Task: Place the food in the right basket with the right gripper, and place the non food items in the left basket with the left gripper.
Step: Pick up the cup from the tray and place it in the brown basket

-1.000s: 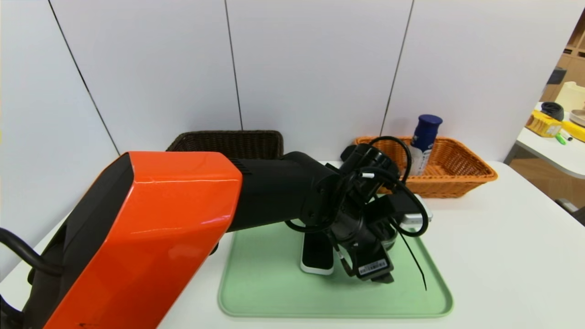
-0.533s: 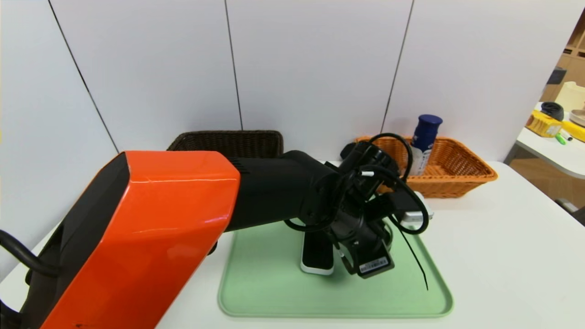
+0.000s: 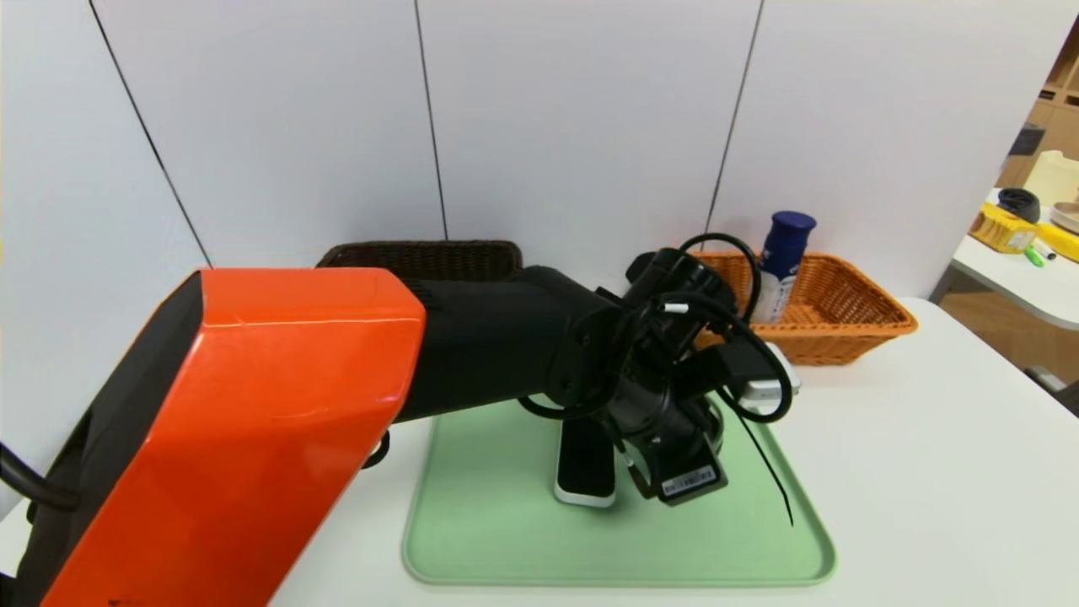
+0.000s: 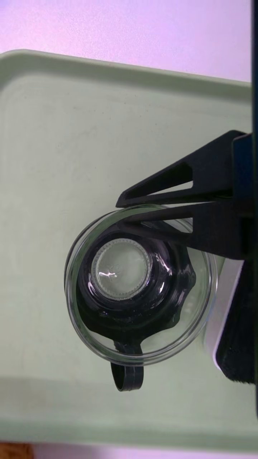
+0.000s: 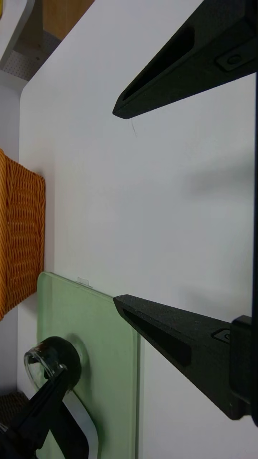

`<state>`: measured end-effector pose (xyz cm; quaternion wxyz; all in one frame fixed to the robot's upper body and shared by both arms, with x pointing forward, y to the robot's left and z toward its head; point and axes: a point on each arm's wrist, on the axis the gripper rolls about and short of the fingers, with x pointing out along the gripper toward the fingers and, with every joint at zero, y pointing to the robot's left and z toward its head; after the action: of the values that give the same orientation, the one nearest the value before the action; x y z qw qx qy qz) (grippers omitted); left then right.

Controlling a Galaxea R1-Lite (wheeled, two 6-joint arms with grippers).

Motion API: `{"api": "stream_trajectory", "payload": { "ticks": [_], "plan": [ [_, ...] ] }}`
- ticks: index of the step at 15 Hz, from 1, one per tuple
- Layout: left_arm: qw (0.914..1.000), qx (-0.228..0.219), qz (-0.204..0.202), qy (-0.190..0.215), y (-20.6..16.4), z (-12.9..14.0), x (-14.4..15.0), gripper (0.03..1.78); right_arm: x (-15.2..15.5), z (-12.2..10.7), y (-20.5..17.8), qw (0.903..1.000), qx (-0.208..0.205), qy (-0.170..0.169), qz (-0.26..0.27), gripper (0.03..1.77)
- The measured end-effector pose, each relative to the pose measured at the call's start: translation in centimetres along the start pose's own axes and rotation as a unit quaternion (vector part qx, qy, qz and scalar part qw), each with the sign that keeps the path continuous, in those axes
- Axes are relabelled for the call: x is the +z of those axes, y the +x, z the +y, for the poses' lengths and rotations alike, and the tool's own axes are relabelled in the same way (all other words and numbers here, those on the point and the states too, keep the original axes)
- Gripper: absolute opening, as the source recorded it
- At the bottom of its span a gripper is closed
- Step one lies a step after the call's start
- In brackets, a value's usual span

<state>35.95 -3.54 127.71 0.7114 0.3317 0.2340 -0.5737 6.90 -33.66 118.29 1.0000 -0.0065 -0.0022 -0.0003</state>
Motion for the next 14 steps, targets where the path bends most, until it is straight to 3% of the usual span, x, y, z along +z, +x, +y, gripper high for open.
{"api": "stream_trajectory", "payload": {
  "ticks": [7,14],
  "plan": [
    [0.9956,0.093,-0.014,-0.005,-5.5,3.2,0.1,0.09,0.0,0.0,0.0,1.0000,0.000,0.000,0.000,1.69],
    [0.9784,0.199,-0.030,-0.049,-13.9,8.9,-2.8,0.09,0.0,0.0,0.0,1.0000,0.000,0.000,0.000,1.69]
  ]
}}
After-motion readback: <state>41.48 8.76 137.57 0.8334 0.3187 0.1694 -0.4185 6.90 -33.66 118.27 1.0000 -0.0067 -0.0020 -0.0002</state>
